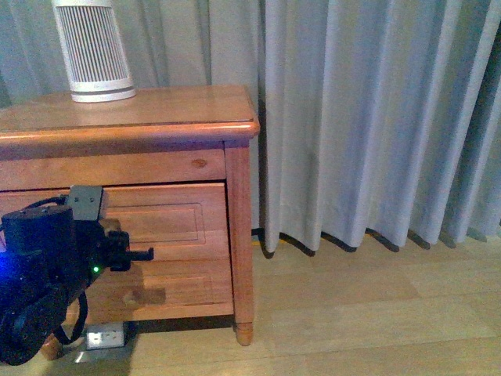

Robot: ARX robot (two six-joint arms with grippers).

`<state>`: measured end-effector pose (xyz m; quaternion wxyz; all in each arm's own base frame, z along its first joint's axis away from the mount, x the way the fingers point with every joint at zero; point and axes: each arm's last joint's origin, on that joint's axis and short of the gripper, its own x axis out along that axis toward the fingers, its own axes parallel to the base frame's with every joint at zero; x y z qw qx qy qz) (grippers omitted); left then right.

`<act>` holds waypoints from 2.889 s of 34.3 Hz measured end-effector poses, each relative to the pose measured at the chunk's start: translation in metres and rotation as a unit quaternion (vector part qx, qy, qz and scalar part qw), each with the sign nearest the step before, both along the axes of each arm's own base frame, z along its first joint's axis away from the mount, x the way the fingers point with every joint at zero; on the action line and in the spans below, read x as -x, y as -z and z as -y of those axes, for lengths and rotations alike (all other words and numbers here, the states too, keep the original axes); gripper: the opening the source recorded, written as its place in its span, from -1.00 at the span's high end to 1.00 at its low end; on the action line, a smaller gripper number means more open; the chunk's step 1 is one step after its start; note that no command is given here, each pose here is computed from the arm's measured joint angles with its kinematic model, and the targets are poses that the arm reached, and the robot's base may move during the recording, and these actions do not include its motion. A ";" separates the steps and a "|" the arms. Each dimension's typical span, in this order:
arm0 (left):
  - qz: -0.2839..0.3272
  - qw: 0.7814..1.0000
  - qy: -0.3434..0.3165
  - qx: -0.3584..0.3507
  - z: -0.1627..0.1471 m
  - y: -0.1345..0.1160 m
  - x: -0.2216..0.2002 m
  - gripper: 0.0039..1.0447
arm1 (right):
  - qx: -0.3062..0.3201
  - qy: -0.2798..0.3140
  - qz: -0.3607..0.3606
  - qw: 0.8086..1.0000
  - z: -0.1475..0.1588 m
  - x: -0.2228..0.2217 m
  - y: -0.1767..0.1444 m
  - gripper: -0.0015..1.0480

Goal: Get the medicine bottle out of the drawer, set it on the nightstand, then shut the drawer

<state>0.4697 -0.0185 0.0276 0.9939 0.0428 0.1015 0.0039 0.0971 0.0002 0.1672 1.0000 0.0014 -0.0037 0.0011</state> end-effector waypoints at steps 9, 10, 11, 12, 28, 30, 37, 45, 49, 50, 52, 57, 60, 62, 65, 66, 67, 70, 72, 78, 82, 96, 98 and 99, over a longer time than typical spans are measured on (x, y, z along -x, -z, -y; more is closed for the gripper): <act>-0.007 0.999 0.014 -0.029 -0.002 0.006 0.050 0.52 | 0.000 0.000 0.000 1.000 0.000 0.000 0.000 -0.87; -0.010 0.999 0.018 -0.032 -0.002 0.005 0.057 0.52 | 0.000 0.000 0.000 1.000 0.000 0.000 0.000 -0.87; -0.016 0.999 0.023 -0.036 -0.002 0.005 0.066 0.52 | 0.000 0.000 0.000 1.000 0.000 0.000 0.000 -0.87; -0.019 0.999 0.026 -0.039 -0.002 0.005 0.071 0.52 | 0.000 0.000 0.000 1.000 0.000 0.000 0.000 -0.87; -0.109 0.991 0.069 -0.042 -0.003 -0.005 0.164 0.95 | 0.000 0.000 0.000 1.000 0.000 0.000 0.000 -0.87; -0.112 0.991 0.068 -0.042 -0.003 -0.006 0.167 0.95 | 0.000 0.000 0.000 1.000 0.000 0.000 0.000 -0.87; -0.118 0.991 0.057 -0.039 -0.007 -0.017 0.175 0.95 | 0.000 0.000 0.000 1.000 0.000 0.000 0.000 -0.87; -0.100 0.994 0.050 -0.016 -0.011 -0.044 0.181 0.45 | 0.000 0.000 0.000 1.000 0.000 0.000 0.000 -0.87; -0.025 0.999 0.032 -0.012 -0.021 -0.088 0.178 0.01 | 0.000 0.000 0.000 1.000 0.000 0.000 0.000 -0.87; -0.005 0.999 0.030 -0.012 -0.024 -0.099 0.178 -0.10 | 0.000 0.000 0.000 1.000 0.000 0.000 0.000 -0.87; 0.021 0.999 0.030 -0.003 -0.027 -0.121 0.179 -0.30 | 0.000 0.000 0.000 1.000 0.000 0.000 0.000 -0.87; 0.091 0.994 0.058 0.004 -0.024 -0.181 0.203 -0.87 | 0.000 0.000 0.000 1.000 0.000 0.000 0.000 -0.87; 0.115 0.991 0.074 0.008 -0.018 -0.205 0.230 -0.87 | 0.000 0.000 0.000 1.000 0.000 0.000 0.000 -0.87; 0.125 0.988 0.088 0.013 -0.013 -0.217 0.255 -0.88 | 0.000 0.000 0.000 1.000 0.000 0.000 0.000 -0.87; 0.138 0.985 0.098 0.025 -0.009 -0.233 0.293 -0.88 | 0.000 0.000 0.000 1.000 0.000 0.000 0.000 -0.87; 0.142 0.985 0.097 0.029 -0.009 -0.236 0.303 -0.88 | 0.000 0.000 0.000 1.000 0.000 0.000 0.000 -0.87; 0.148 0.984 0.095 0.031 -0.009 -0.240 0.316 -0.88 | 0.000 0.000 0.000 1.000 0.000 0.000 0.000 -0.87; 0.161 0.982 0.088 0.034 -0.010 -0.241 0.340 -0.88 | 0.000 0.000 0.000 1.000 0.000 0.000 0.000 -0.87; 0.159 0.984 0.077 0.037 -0.011 -0.239 0.351 -0.88 | 0.000 0.000 0.000 1.000 0.000 0.000 0.000 -0.87; 0.158 0.984 0.071 0.042 -0.012 -0.237 0.355 -0.88 | 0.000 0.000 0.000 1.000 0.000 0.000 0.000 -0.87; 0.114 0.992 0.020 0.040 -0.017 -0.229 0.356 -0.63 | 0.000 0.000 0.000 1.000 0.000 0.000 0.000 -0.87; 0.097 0.994 0.005 0.040 -0.018 -0.184 0.363 0.62 | 0.000 0.000 0.000 1.000 0.000 0.000 0.000 -0.87; 0.092 0.995 0.005 0.040 -0.018 -0.176 0.369 0.86 | 0.000 0.000 0.000 1.000 0.000 0.000 0.000 -0.87; 0.096 0.995 0.005 0.040 -0.018 -0.176 0.370 0.93 | 0.000 0.000 0.000 1.000 0.000 0.000 0.000 -0.87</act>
